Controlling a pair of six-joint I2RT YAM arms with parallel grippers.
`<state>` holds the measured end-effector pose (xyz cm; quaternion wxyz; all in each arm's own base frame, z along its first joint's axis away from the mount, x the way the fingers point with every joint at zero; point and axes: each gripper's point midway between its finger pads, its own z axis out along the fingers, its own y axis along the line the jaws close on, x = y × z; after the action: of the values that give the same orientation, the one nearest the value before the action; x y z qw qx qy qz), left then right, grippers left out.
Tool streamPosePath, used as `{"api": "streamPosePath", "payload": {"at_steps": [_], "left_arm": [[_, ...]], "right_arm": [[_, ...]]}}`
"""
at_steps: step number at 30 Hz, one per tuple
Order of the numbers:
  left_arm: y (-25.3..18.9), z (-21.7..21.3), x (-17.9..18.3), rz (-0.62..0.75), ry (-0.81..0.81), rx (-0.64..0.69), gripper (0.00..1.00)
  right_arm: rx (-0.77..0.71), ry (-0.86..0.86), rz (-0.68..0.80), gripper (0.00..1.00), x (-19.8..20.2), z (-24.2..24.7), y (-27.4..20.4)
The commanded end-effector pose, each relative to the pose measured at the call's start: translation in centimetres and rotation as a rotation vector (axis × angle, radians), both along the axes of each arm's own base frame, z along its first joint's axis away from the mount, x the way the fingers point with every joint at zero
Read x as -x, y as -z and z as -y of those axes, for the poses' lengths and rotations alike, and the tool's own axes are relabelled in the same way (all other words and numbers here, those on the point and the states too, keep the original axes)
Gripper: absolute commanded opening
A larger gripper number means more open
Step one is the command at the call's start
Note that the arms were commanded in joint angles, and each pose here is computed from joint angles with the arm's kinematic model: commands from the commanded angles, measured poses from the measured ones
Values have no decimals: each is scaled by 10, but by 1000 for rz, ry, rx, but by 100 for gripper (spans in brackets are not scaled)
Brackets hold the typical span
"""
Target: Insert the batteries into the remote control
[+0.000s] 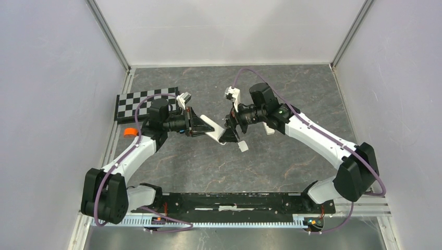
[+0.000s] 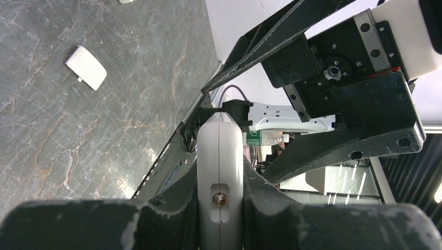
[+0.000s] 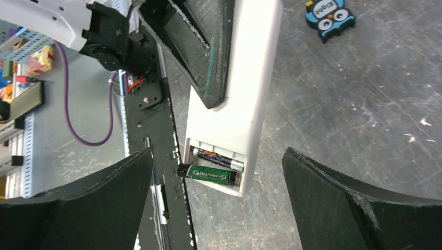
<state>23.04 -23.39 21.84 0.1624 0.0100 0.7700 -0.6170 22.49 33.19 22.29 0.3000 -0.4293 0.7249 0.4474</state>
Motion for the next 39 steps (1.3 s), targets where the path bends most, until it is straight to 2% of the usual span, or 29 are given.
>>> {"api": "streamPosePath", "payload": {"at_steps": [1, 8, 19, 21, 23, 26, 30, 35, 39], "left_arm": [[-14, 1, 3, 73, 54, 16, 2], [-12, 1, 4, 57, 59, 18, 2], [-9, 0, 6, 62, 65, 15, 2], [-8, 0, 7, 63, 67, 15, 2], [-7, 0, 7, 64, 69, 13, 2], [-6, 0, 6, 63, 67, 7, 2], [-4, 0, 6, 63, 65, 1, 2], [-3, 0, 6, 66, 65, -2, 2], [-3, 0, 6, 66, 64, -3, 2]], "right_arm": [[-22, -103, -36, 98, 15, -4, 5], [27, -107, -50, 97, 13, -2, 18], [5, -129, -74, 69, 13, -7, 17], [4, -131, -78, 75, 14, -7, 17], [-5, -135, -66, 90, 15, -7, 14], [-57, -142, -48, 96, 19, -8, 3], [-100, -135, -64, 93, 20, -12, -3], [-96, -142, -100, 75, 20, -15, 5], [-90, -147, -103, 73, 21, -14, 7]]}}
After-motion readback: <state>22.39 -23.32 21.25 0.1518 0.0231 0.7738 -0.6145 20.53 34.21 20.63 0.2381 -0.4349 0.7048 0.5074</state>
